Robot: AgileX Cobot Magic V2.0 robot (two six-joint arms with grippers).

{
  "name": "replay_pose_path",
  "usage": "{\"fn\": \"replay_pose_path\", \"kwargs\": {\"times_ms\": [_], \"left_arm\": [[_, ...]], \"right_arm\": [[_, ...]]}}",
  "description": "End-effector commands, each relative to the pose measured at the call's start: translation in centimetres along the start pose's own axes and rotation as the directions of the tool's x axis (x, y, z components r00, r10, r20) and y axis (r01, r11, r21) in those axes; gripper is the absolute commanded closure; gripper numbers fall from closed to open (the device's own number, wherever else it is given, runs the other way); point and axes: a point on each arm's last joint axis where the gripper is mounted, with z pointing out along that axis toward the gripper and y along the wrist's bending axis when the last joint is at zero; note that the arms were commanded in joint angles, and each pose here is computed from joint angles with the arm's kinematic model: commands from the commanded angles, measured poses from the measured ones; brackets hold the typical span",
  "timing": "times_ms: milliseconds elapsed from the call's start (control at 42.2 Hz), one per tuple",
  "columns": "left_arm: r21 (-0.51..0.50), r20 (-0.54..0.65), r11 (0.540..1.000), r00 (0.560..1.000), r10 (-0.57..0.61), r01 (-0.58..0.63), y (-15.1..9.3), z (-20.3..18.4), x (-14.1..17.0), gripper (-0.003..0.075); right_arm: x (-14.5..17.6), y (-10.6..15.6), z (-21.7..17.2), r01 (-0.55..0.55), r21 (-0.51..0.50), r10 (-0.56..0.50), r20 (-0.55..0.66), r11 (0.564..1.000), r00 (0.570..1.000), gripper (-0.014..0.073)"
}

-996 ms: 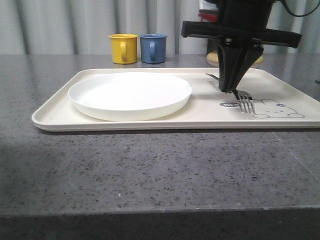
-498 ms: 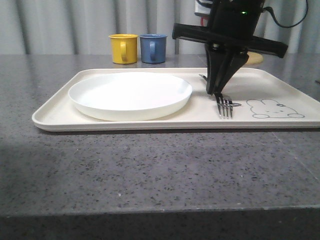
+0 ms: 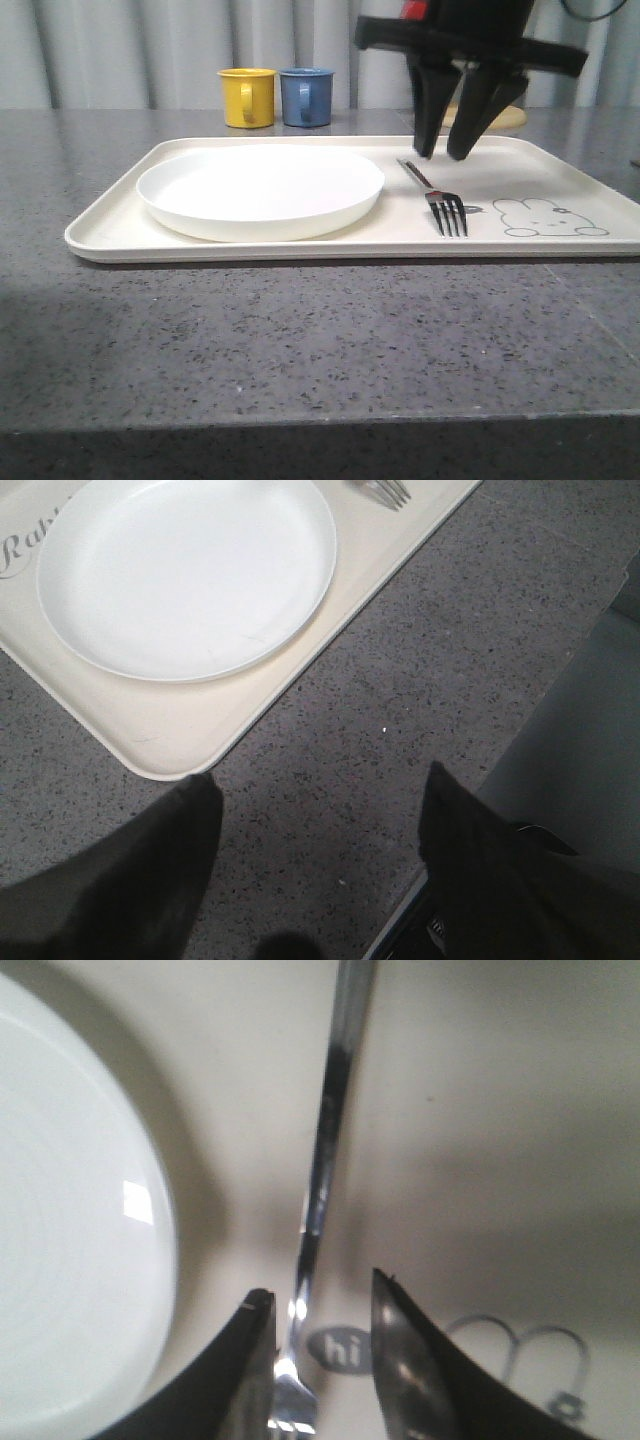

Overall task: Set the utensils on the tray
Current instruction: 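Lower the fork onto the tray beside the plate and release, then grasp the metal chopsticks from the table with the right gripper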

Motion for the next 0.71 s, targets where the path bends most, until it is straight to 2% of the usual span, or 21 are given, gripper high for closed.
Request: {"fn": "replay_pose_path", "kwargs": {"times_ms": [0, 142, 285, 451, 688], "left_arm": [[0.002, 0.101, 1.000, 0.995, -0.010, 0.010, -0.1, -0.7, -1.3, 0.0300], [0.002, 0.101, 1.000, 0.995, -0.010, 0.010, -0.1, -0.7, -1.3, 0.0300], [0.002, 0.101, 1.000, 0.995, -0.010, 0.010, -0.1, -0.7, -1.3, 0.0300], [0.002, 0.101, 1.000, 0.995, -0.010, 0.010, -0.1, -0.7, -1.3, 0.0300], [0.002, 0.103, 1.000, 0.995, -0.010, 0.010, -0.1, -0.7, -1.3, 0.0300]], "right_arm": [[0.9, -1.3, -6.1, 0.091, 0.092, -0.101, 0.106, 0.992, 0.989, 0.0319], [2.7, -4.9, -9.2, 0.100, 0.222, -0.127, 0.107, 0.970, 0.986, 0.0319], [4.1, -9.5, -10.8, 0.005, 0.256, -0.038, 0.125, 0.967, 0.991, 0.0319], [5.5, -13.8, -10.3, -0.036, 0.236, 0.028, 0.037, 0.971, 0.999, 0.0319], [6.0, -17.2, -7.7, -0.099, 0.208, 0.112, -0.050, 0.973, 0.992, 0.0319]]}}
